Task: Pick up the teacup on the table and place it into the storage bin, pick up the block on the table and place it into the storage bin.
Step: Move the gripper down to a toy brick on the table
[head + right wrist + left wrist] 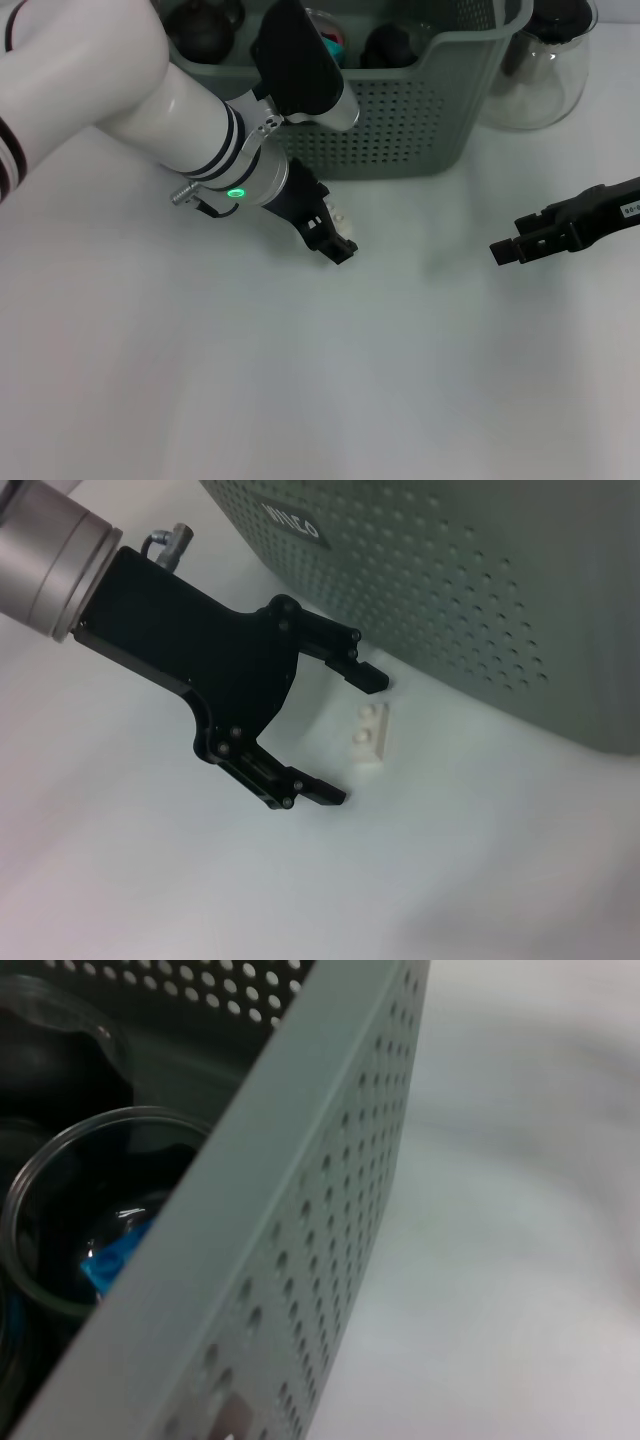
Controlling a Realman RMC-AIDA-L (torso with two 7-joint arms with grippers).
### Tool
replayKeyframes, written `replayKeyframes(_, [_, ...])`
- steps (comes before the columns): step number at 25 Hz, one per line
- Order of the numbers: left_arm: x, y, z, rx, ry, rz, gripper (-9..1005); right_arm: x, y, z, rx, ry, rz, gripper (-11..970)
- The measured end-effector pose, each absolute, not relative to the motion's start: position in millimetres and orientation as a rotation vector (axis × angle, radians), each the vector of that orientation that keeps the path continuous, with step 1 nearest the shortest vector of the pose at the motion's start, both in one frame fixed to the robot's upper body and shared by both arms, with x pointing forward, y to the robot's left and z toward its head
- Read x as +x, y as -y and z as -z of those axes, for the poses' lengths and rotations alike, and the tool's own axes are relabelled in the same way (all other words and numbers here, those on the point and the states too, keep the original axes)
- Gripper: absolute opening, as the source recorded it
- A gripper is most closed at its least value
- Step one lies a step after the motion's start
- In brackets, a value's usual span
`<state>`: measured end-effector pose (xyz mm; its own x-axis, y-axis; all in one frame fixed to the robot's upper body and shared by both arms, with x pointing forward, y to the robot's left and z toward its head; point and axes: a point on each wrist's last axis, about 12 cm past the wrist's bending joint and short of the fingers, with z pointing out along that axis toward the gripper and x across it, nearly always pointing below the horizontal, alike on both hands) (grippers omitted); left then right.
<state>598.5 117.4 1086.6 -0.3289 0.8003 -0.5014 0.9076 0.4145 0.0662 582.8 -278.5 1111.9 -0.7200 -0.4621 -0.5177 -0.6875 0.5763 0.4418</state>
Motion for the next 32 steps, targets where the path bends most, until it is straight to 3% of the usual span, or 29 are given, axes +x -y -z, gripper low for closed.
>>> replayKeyframes(17, [599.9,-113.9,-1089.6,1.394,-2.235,0.320,806,582.5,279.5,-1111.1,-0.931,-2.464,-0.904,790])
replayKeyframes(23, [600.4,-113.1,-1090.3,1.385,-2.239,0.322,597,582.7,279.2,-1111.2,-0.933,-2.465,-0.903,791])
replayKeyframes(32, [600.8,-112.5,-1090.5,1.386,-2.240,0.321,571,583.9,278.5,-1111.7,-0.933,-2.463,-0.897,790])
